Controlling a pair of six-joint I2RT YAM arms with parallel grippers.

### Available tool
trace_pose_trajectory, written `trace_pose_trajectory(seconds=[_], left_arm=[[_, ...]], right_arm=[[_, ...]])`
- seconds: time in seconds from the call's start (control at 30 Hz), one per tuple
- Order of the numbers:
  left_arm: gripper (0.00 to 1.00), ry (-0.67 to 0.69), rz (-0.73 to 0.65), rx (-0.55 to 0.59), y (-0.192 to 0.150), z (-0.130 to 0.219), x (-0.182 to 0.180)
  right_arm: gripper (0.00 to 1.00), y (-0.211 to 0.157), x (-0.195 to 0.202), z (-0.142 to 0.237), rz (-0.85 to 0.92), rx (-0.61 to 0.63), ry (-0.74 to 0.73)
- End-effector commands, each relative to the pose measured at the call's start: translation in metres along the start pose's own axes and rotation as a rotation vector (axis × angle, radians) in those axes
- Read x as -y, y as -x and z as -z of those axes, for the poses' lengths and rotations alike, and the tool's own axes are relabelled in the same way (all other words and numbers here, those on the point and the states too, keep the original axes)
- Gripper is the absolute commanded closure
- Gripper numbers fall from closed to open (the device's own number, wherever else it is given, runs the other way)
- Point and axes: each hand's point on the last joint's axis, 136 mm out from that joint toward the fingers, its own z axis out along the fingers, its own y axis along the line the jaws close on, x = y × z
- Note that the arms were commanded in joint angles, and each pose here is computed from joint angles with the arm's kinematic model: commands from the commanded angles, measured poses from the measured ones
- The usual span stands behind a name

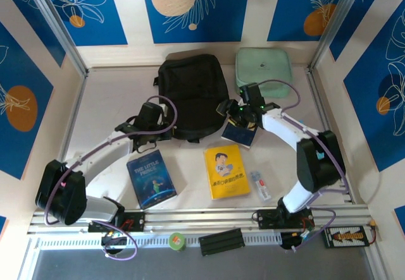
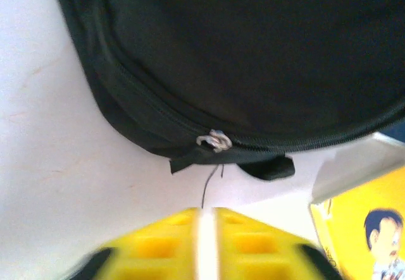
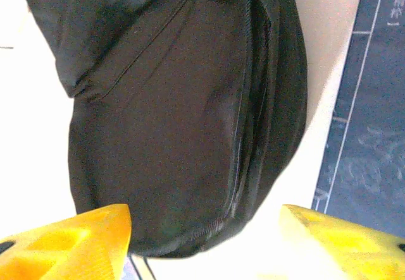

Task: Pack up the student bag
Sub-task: Unzip the student bag at the top-center of the table.

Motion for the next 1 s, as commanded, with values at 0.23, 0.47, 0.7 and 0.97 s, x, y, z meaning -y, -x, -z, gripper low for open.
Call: trace_pose_trajectory(seconds=[0.23,0.47,0.7,0.97], left_arm=[[0.41,-0.252,-0.2,0.035,-0.001,-0.007,0.014],[0.41,-0.299,-0.389,0.069,-0.006,-0.028,0.017],[0.46,-0.282,-0.411,0.022,-0.008,-0.054,0.014],[0.6,-0.219,-0.401,0.04,0.003,-0.07,0.007]], right_arm=[[0.32,-0.067,-0.014,-0.004,-0.074,-0.161,0.03],[0.32,-0.078,-0.037,-0.027,-0.076,-0.212,0.055],[0.32,-0.08,-0.042,-0.035,-0.081,-0.227,0.056],[0.32,-0.081,-0.04,-0.045,-0.095,-0.237,0.044]])
